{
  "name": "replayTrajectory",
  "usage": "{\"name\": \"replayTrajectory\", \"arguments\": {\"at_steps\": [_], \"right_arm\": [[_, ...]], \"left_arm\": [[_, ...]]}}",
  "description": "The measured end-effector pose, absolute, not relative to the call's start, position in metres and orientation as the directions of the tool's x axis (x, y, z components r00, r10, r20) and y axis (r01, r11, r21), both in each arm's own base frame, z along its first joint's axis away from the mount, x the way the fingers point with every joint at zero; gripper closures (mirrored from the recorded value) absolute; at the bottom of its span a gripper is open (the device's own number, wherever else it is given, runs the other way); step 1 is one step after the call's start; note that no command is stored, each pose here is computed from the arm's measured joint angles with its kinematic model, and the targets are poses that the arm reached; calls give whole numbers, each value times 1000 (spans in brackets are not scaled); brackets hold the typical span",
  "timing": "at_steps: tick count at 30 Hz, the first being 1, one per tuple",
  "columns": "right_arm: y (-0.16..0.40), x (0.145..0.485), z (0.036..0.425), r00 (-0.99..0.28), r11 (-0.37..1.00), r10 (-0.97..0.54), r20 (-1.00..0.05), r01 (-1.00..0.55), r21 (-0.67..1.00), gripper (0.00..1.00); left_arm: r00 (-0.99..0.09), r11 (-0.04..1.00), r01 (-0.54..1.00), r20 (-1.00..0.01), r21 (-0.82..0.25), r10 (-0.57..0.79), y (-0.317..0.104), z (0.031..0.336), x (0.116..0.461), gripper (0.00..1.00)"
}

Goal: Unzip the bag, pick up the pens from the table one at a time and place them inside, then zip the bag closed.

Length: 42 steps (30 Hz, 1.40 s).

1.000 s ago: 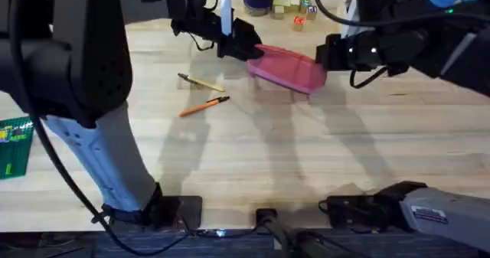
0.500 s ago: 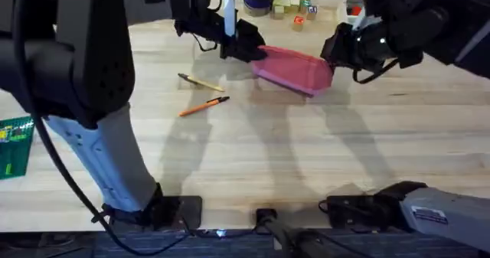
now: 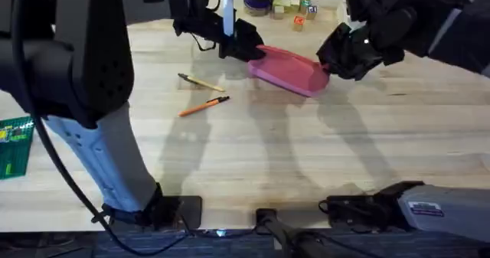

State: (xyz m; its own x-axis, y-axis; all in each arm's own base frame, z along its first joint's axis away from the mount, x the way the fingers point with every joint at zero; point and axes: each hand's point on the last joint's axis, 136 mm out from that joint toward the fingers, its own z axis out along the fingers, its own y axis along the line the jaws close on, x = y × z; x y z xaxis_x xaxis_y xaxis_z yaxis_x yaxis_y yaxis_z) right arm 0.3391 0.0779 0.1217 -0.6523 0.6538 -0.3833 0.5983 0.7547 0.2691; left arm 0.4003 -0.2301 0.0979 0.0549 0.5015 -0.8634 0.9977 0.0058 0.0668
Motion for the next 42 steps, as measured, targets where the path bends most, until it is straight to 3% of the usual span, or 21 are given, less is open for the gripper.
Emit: {"name": "replayTrajectory", "arguments": {"at_steps": [22, 35, 42], "right_arm": [[83, 350, 145, -622, 729, 682, -383, 617, 297, 970], [97, 370, 153, -601, 743, 668, -439, 575, 342, 970], [103, 385, 181, -605, 768, 640, -475, 522, 370, 970]], "left_arm": [[50, 15, 998, -863, 67, 503, -226, 98, 403, 959], [40, 41, 997, -856, 71, 516, -217, 96, 408, 959], [38, 44, 996, -855, 71, 517, -216, 96, 409, 958]]}}
